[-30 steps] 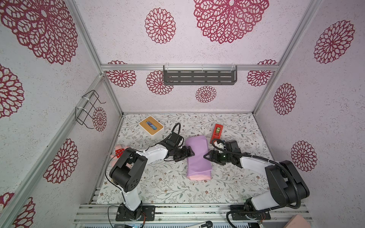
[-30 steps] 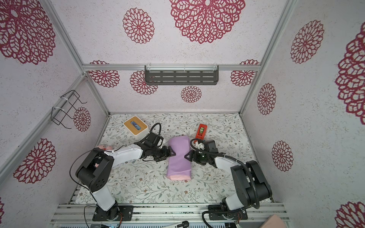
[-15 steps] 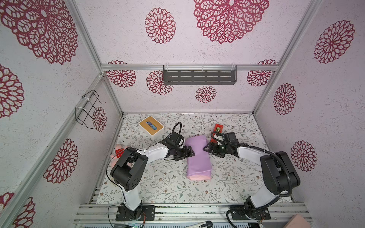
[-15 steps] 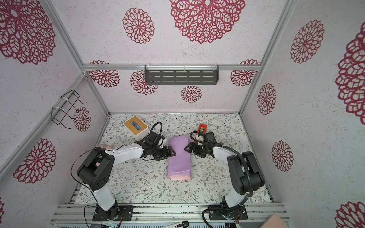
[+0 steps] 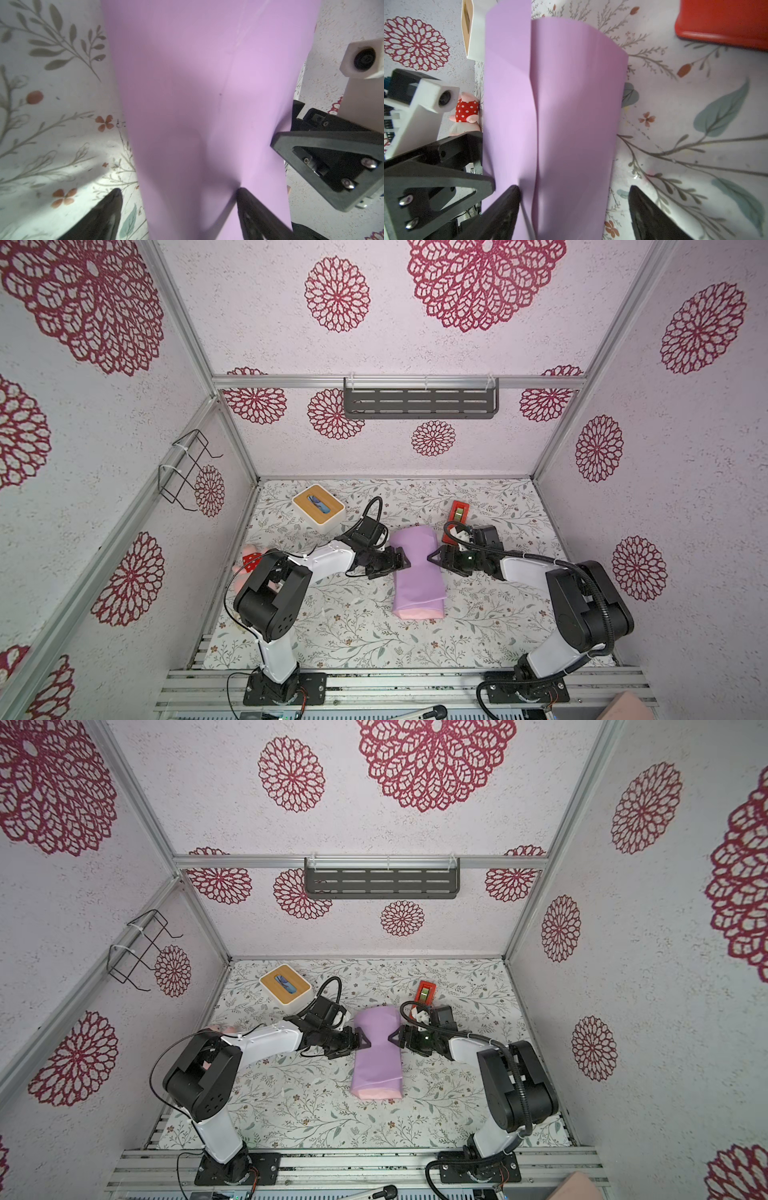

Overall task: Wrap a gift box in wrapping paper
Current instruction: Smooth out the wrapping paper on the gift box.

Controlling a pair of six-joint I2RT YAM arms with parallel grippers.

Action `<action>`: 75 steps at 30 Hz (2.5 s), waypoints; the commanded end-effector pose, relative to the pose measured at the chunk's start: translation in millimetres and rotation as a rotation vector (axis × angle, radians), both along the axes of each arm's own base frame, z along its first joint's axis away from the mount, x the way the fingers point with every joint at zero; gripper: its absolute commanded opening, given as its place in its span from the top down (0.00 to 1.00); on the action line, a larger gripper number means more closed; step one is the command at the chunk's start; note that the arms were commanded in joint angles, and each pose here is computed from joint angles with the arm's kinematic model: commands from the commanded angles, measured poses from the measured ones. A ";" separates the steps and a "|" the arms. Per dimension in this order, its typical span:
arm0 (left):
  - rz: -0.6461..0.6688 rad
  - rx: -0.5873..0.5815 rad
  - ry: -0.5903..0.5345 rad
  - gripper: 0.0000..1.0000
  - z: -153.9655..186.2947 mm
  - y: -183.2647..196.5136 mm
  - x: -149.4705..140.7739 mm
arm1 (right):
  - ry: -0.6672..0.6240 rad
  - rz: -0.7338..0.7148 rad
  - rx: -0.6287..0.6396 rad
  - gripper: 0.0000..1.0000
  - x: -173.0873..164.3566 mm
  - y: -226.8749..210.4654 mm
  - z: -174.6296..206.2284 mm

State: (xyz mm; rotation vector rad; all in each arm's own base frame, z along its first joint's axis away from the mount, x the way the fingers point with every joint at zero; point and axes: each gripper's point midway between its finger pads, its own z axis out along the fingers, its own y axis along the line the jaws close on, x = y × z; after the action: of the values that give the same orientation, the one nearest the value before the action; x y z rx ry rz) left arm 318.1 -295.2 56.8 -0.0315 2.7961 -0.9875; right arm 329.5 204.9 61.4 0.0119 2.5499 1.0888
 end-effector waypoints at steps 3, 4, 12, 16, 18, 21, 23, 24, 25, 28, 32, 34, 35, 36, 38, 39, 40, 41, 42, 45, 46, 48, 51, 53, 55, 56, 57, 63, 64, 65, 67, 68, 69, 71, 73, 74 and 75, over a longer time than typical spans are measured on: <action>0.051 -0.118 0.013 0.10 17.8 -1.6 3.0 | 0.140 -0.031 -0.107 0.18 -25.6 -19.7 -40.0; 0.051 -0.121 0.021 0.10 16.7 -1.5 1.8 | 0.139 -0.029 -0.108 0.18 -26.0 -19.5 -39.8; -0.019 0.024 0.078 0.16 -8.4 7.9 -16.5 | 0.139 -0.026 -0.110 0.18 -25.0 -19.2 -39.8; -0.032 0.050 0.089 0.21 -14.2 10.7 -18.6 | 0.135 -0.024 -0.114 0.18 -22.2 -18.8 -38.6; -0.044 0.012 0.074 0.22 -7.9 3.2 -15.7 | 0.136 -0.022 -0.115 0.18 -21.8 -18.6 -38.6; -0.036 -0.047 0.051 0.20 1.0 -6.4 -7.4 | 0.136 -0.021 -0.114 0.18 -21.4 -18.3 -38.3; -0.023 -0.102 0.036 0.19 6.3 -14.6 0.9 | 0.136 -0.023 -0.114 0.18 -21.0 -18.4 -38.2; -0.017 -0.122 0.036 0.17 7.2 -17.5 4.3 | 0.137 -0.024 -0.115 0.19 -20.9 -18.8 -38.3; -0.011 -0.139 0.027 0.15 9.8 -20.0 8.8 | 0.139 -0.020 -0.115 0.19 -21.8 -17.9 -38.5; -0.002 -0.170 -0.003 0.13 16.6 -23.4 17.9 | 0.144 -0.019 -0.123 0.19 -23.6 -19.2 -40.0; -0.004 -0.197 -0.019 0.12 22.0 -27.3 22.4 | 0.154 -0.019 -0.127 0.19 -25.3 -19.9 -42.6; -0.006 -0.212 -0.029 0.13 26.6 -29.0 23.3 | 0.159 -0.020 -0.132 0.19 -26.0 -20.5 -43.9; -0.008 -0.220 -0.037 0.13 28.5 -30.0 23.8 | 0.159 -0.022 -0.133 0.19 -25.6 -21.1 -43.6; -0.009 -0.229 -0.047 0.13 31.6 -30.6 24.8 | 0.159 -0.022 -0.135 0.19 -25.6 -21.0 -43.5; -0.009 -0.245 -0.058 0.14 35.5 -32.3 26.0 | 0.161 -0.023 -0.137 0.19 -25.2 -21.3 -43.9; -0.004 -0.243 -0.066 0.14 37.2 -31.2 27.5 | 0.163 -0.022 -0.137 0.19 -25.6 -21.1 -44.0; 0.009 -0.227 -0.072 0.14 36.7 -27.9 29.3 | 0.160 -0.022 -0.139 0.19 -24.8 -21.2 -43.2; 0.023 -0.201 -0.074 0.14 34.1 -23.7 29.8 | 0.163 -0.021 -0.142 0.20 -25.4 -21.6 -43.6; 0.047 -0.159 -0.080 0.14 30.2 -16.7 31.9 | 0.163 -0.021 -0.144 0.20 -25.1 -21.8 -43.3; 0.076 -0.045 -0.089 0.13 19.6 -1.7 35.6 | 0.163 -0.022 -0.146 0.20 -25.1 -22.1 -42.4; 0.074 -0.027 -0.089 0.12 17.4 -0.3 36.7 | 0.162 -0.022 -0.147 0.20 -25.3 -22.3 -42.8; 0.076 -0.009 -0.089 0.12 15.3 0.2 40.2 | 0.163 -0.022 -0.149 0.20 -25.6 -22.6 -43.2; 0.061 -0.010 -0.099 0.11 16.2 -3.4 45.1 | 0.160 -0.022 -0.147 0.20 -24.7 -22.4 -42.0; 0.042 -0.023 -0.100 0.10 16.1 -8.9 47.9 | 0.158 -0.022 -0.146 0.20 -24.6 -22.1 -41.6; 0.032 -0.018 -0.077 0.10 9.9 -11.6 48.1 | 0.158 -0.020 -0.145 0.20 -24.3 -21.7 -41.2; 0.034 -0.016 -0.071 0.10 7.6 -11.7 48.8 | 0.157 -0.020 -0.145 0.20 -24.1 -21.7 -41.1; 0.037 -0.007 -0.060 0.10 5.3 -11.2 49.1 | 0.156 -0.019 -0.145 0.20 -23.8 -21.6 -40.8; 0.076 0.040 -0.073 0.09 4.9 -3.3 57.7 | 0.158 -0.018 -0.146 0.20 -25.8 -22.2 -42.3; 0.084 0.036 -0.068 0.09 3.2 -3.3 58.2 | 0.159 -0.017 -0.146 0.20 -26.5 -22.0 -42.9; 0.089 0.014 -0.062 0.09 2.3 -5.0 59.9 | 0.158 -0.018 -0.146 0.20 -26.5 -22.3 -42.9; 0.090 -0.044 -0.055 0.08 5.7 -12.0 63.5 | 0.159 -0.020 -0.144 0.20 -27.2 -22.5 -43.2; 0.084 -0.070 -0.062 0.08 11.2 -15.8 65.7 | 0.161 -0.020 -0.146 0.20 -27.7 -22.7 -44.0; 0.081 -0.069 -0.035 0.08 -3.2 -18.9 66.2 | 0.162 -0.019 -0.146 0.20 -27.8 -22.6 -44.4; 0.081 -0.092 -0.039 0.08 0.1 -23.9 71.8 | 0.160 -0.019 -0.144 0.20 -27.5 -22.3 -43.7; 0.081 -0.106 -0.046 0.08 3.2 -28.2 77.9 | 0.159 -0.020 -0.144 0.20 -27.2 -22.4 -43.3; 0.080 -0.109 -0.051 0.08 4.7 -29.9 80.6 | 0.158 -0.019 -0.144 0.20 -27.1 -22.4 -43.0; 0.079 -0.111 -0.054 0.08 5.9 -31.3 82.9 | 0.159 -0.019 -0.145 0.20 -27.2 -22.5 -43.1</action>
State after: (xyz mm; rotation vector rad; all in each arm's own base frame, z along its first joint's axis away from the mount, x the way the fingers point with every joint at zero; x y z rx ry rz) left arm 387.9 -317.5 49.5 -0.1392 2.7195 -1.0444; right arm 329.3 205.9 62.2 0.0125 2.5705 1.0939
